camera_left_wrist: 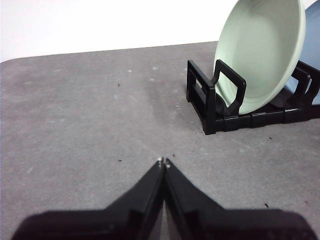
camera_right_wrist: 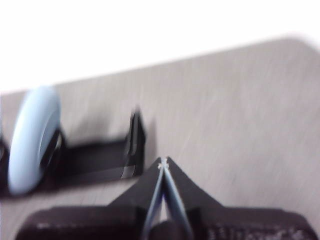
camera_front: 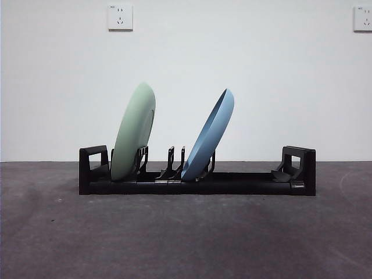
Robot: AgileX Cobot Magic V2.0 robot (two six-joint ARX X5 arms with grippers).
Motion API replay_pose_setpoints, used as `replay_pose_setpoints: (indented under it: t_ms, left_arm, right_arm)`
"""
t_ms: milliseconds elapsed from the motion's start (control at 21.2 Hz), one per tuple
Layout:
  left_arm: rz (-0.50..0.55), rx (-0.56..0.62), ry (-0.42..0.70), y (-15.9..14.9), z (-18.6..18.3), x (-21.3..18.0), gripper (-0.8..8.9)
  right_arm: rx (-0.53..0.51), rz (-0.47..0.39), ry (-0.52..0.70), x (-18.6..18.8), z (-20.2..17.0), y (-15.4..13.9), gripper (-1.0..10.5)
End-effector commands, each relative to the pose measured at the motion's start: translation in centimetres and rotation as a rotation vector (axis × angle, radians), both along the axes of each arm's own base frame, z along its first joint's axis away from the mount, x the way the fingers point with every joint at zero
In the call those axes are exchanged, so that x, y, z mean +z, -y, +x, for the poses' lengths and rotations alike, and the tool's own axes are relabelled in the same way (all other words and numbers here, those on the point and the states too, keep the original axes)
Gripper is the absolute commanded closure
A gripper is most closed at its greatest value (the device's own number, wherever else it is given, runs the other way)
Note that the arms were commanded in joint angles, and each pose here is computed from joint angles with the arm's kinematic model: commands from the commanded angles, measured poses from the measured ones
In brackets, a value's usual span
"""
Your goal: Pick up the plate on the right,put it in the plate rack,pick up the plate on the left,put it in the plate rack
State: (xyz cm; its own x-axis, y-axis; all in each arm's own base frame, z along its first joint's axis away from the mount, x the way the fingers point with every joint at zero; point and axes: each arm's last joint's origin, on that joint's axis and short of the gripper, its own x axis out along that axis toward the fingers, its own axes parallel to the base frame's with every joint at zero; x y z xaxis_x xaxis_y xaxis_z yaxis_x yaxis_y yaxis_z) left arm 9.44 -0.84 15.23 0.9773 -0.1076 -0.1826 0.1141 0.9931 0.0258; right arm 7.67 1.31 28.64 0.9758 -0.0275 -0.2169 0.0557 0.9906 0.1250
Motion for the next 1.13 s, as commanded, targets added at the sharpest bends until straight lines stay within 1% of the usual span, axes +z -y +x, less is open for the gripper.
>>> replay_pose_setpoints:
  t_ms: [47,142,189,283,425,614,708,850,1039,1133]
  left_arm:
    - [-0.009,0.004,-0.011,0.0,0.1,-0.4,8.16]
    - [-0.009,0.003,-0.010,0.0,0.1,-0.4,8.16]
    - [-0.009,0.004,-0.010,0.0,0.1,-0.4,8.16]
    - [-0.009,0.005,-0.010,0.0,0.1,-0.4,8.16]
    - [-0.009,0.005,-0.011,0.0,0.1,-0.4,8.16]
    - [-0.009,0.005,-0.010,0.0,0.1,-0.4,8.16]
    - [-0.009,0.005,-0.010,0.0,0.1,-0.4,8.16]
    - [-0.009,0.005,-0.010,0.0,0.1,-0.4,8.16]
    - [-0.009,0.005,-0.010,0.0,0.1,-0.4,8.16]
    - [-0.009,0.005,-0.010,0.0,0.1,-0.4,8.16]
  right_arm:
    - [0.058,-0.097,0.099,-1.2,-0.3,0.3,9.5]
    - [0.136,-0.128,0.212,-3.0,-0.2,0.4,9.5]
    - [0.144,-0.137,0.243,-4.3,0.0,0.4,9.5]
    - [0.127,-0.133,0.258,-6.6,0.6,0.5,9.5]
    - [0.127,-0.116,0.238,-9.3,1.2,0.4,9.5]
    - [0.130,-0.093,0.166,-11.9,1.8,0.3,9.5]
    - [0.128,-0.074,0.144,-12.7,1.9,0.3,9.5]
    - [0.132,-0.071,0.102,-13.3,1.9,0.3,9.5]
    - [0.170,-0.062,0.047,-13.8,1.9,0.2,9.5]
    - [0.199,-0.043,0.045,-13.8,1.8,0.1,9.5]
